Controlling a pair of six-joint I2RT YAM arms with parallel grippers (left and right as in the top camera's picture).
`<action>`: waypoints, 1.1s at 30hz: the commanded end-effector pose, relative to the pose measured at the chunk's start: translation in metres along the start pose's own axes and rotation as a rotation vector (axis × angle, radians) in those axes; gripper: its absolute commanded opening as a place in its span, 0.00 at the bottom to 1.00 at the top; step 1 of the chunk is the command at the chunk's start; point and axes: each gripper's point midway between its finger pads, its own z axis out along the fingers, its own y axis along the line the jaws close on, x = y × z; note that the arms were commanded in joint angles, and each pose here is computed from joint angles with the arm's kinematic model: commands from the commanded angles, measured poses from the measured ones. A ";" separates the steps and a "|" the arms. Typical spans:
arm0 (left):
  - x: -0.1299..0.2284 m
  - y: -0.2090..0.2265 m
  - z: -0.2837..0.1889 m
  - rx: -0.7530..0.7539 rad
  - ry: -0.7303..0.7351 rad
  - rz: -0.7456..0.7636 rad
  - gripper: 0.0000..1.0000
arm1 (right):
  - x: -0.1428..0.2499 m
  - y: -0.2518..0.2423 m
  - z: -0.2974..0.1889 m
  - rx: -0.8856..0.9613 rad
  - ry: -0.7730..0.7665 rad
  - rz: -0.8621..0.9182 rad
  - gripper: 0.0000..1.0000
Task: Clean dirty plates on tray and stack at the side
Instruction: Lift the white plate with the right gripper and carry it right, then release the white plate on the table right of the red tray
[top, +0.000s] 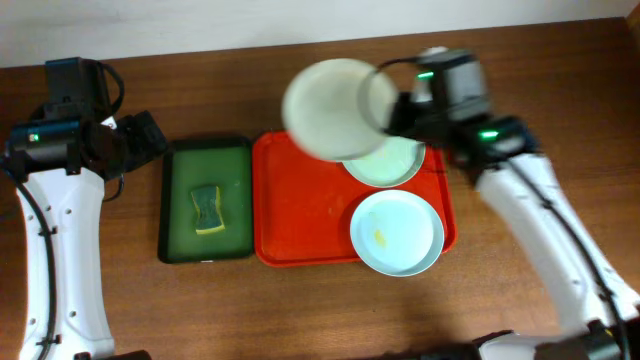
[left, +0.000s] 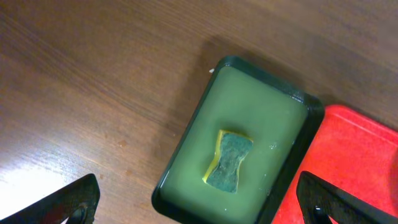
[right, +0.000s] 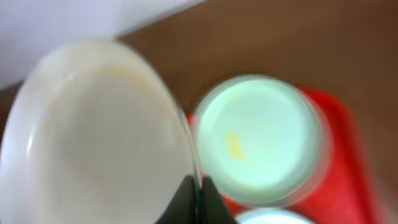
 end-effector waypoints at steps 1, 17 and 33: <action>-0.002 0.000 -0.002 0.002 -0.007 -0.012 0.99 | -0.009 -0.100 -0.027 0.190 0.034 0.210 0.04; -0.002 0.000 -0.002 0.002 -0.007 -0.012 0.99 | 0.040 -0.326 0.034 0.549 0.289 0.540 0.04; -0.002 0.000 -0.002 0.002 -0.007 -0.012 0.99 | 0.084 -0.184 -0.020 0.192 0.842 0.154 0.50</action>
